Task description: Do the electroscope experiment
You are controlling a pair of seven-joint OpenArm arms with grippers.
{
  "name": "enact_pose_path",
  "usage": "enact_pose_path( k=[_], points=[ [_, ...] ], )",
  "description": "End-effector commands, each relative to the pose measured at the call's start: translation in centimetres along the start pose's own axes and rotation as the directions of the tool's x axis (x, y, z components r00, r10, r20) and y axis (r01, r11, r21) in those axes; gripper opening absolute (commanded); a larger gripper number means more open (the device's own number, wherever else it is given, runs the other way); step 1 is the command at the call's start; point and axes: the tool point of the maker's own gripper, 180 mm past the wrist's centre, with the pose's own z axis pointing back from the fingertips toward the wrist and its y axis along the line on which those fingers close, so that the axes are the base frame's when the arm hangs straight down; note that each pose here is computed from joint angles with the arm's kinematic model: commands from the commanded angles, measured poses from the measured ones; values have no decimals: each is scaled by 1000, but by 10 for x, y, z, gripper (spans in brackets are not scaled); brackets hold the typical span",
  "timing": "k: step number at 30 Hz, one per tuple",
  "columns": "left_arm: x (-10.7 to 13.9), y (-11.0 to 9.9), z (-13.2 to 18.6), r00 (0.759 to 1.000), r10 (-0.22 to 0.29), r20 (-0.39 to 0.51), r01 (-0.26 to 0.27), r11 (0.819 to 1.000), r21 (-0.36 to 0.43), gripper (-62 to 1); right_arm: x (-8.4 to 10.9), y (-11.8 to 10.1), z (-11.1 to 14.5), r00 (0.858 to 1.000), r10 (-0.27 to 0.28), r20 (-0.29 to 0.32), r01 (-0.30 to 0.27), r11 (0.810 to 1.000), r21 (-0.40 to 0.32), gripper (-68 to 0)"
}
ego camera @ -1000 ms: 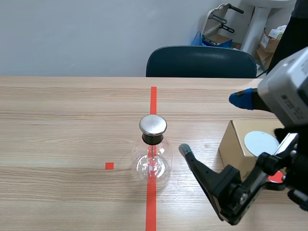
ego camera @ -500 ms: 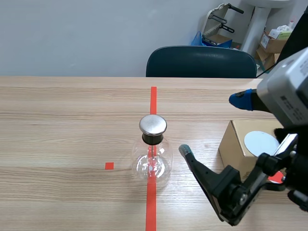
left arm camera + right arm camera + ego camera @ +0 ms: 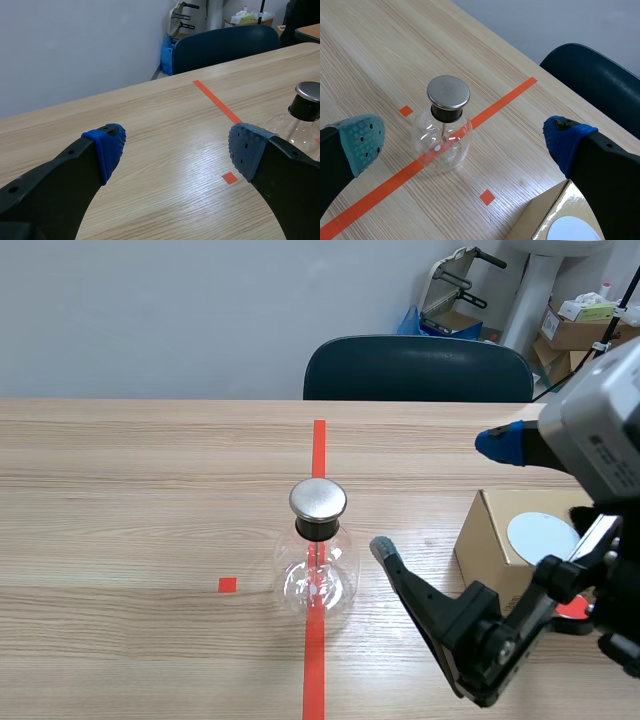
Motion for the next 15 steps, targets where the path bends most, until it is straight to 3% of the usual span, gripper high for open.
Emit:
enact_pose_path(
  k=[1, 15],
  points=[
    [6, -3, -1, 1000, 12, 23, -12, 1000, -2, -159, 6, -5, 0, 1000, 6, 25, -6, 1000, -15, 4],
    [5, -3, -2, 1000, 12, 17, -12, 1000, -2, -159, 6, -5, 0, 1000, 7, 25, -6, 1000, -16, 4]
  ],
)
